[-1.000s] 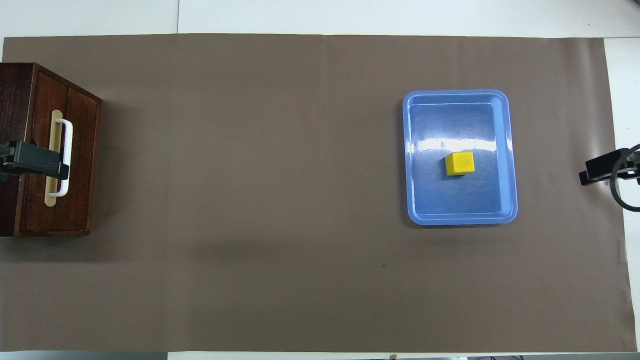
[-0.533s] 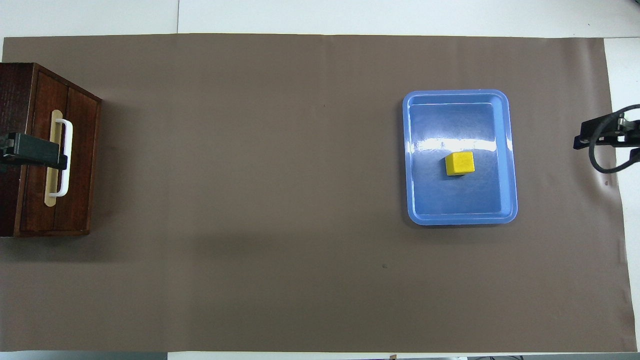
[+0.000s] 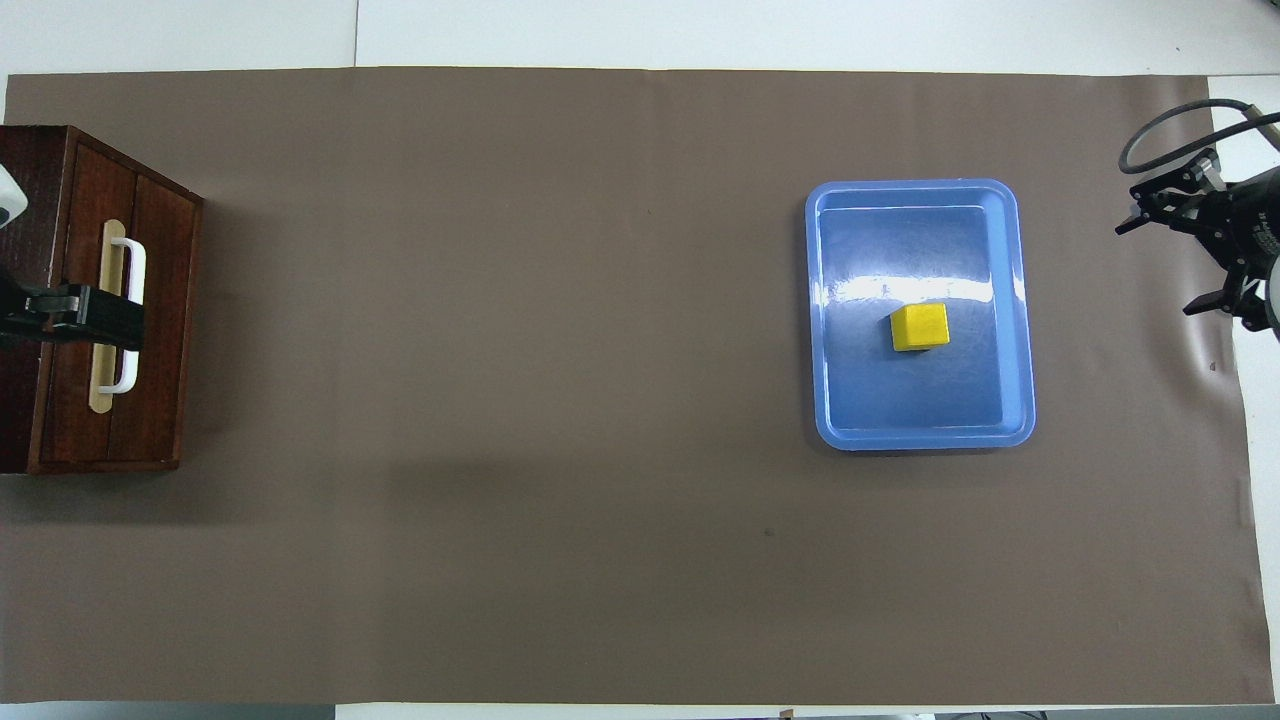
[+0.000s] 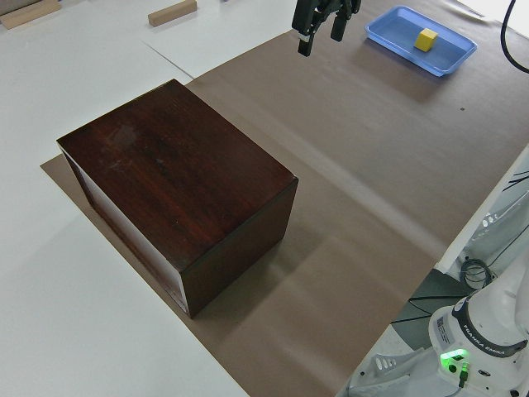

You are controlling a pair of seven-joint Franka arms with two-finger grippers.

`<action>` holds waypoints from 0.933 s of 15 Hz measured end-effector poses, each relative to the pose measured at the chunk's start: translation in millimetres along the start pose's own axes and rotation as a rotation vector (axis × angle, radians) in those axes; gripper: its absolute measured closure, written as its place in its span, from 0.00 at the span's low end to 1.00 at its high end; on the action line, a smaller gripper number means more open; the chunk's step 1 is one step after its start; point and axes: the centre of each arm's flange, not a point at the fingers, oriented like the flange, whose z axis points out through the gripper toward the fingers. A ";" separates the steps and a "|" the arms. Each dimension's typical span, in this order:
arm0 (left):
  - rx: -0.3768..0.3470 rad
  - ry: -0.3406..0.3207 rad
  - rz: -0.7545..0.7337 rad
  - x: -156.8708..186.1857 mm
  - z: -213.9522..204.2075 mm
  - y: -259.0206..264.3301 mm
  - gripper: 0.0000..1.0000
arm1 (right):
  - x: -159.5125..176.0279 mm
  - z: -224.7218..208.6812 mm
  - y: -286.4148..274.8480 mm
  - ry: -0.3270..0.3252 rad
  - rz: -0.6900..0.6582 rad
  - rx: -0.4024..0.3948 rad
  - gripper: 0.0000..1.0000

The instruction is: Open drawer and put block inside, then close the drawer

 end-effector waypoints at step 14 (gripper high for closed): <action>0.462 0.044 0.039 31.8 150.9 62.5 0.00 | 4.7 113.0 -27.8 -0.416 0.669 0.151 0.04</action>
